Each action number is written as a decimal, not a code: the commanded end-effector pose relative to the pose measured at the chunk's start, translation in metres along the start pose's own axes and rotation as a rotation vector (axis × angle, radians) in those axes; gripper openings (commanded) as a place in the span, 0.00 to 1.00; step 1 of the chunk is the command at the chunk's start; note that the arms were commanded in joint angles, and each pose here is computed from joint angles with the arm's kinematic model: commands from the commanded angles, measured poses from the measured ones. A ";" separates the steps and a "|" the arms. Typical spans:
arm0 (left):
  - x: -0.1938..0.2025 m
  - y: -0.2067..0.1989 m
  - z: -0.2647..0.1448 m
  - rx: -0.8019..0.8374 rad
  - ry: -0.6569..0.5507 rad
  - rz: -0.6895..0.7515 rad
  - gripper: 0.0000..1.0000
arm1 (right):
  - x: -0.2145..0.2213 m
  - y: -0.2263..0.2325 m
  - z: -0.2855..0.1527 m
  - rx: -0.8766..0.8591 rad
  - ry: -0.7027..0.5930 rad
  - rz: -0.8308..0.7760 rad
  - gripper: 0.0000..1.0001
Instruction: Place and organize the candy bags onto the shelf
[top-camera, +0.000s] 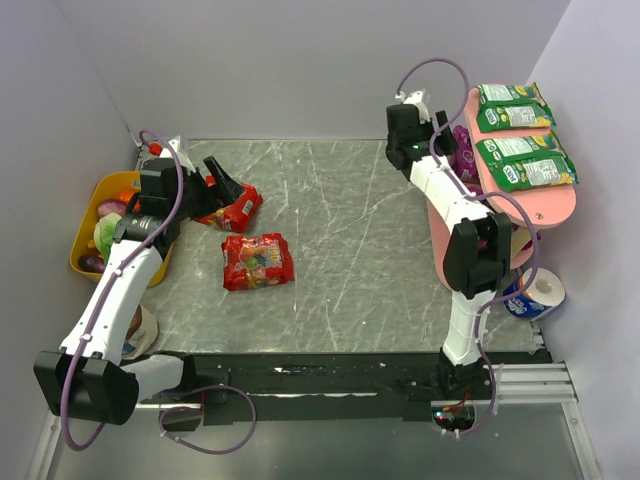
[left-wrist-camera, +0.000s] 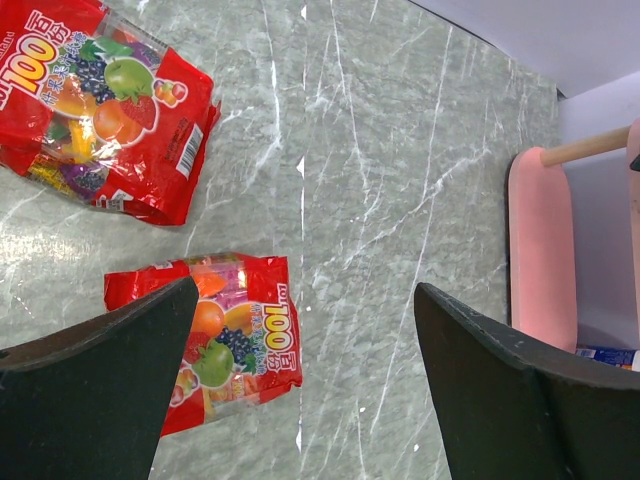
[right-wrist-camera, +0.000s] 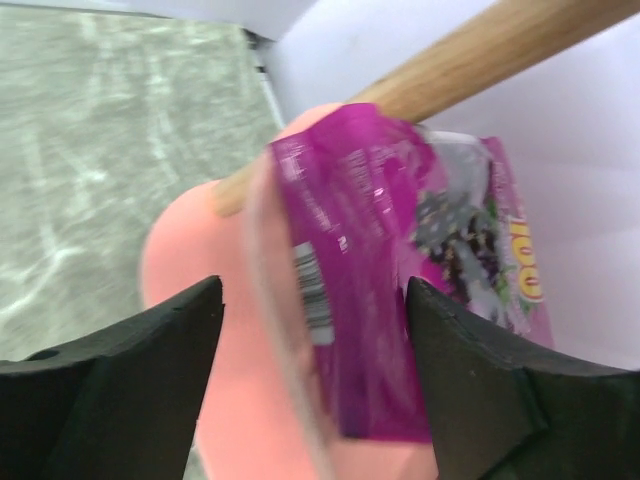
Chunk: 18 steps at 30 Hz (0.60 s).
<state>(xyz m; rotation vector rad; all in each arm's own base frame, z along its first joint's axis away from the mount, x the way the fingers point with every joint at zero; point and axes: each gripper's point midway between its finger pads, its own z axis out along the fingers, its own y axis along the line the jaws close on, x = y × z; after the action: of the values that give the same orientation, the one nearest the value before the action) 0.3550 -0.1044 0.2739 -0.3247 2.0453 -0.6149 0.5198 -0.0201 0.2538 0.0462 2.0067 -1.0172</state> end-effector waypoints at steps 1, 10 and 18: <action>-0.013 -0.007 -0.006 0.017 -0.045 -0.002 0.96 | -0.039 -0.011 -0.048 -0.066 -0.104 0.118 0.84; -0.010 -0.001 -0.009 -0.003 -0.050 -0.005 0.96 | -0.060 0.044 -0.146 -0.337 -0.209 0.088 1.00; -0.002 0.005 -0.005 -0.014 -0.030 -0.010 0.96 | -0.007 0.138 -0.260 -0.912 -0.076 0.089 1.00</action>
<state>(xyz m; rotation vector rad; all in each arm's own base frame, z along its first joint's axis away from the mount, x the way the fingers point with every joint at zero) 0.3527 -0.1019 0.2715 -0.3329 2.0453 -0.6052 0.4514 0.1980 0.2608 -0.3275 2.0612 -0.3811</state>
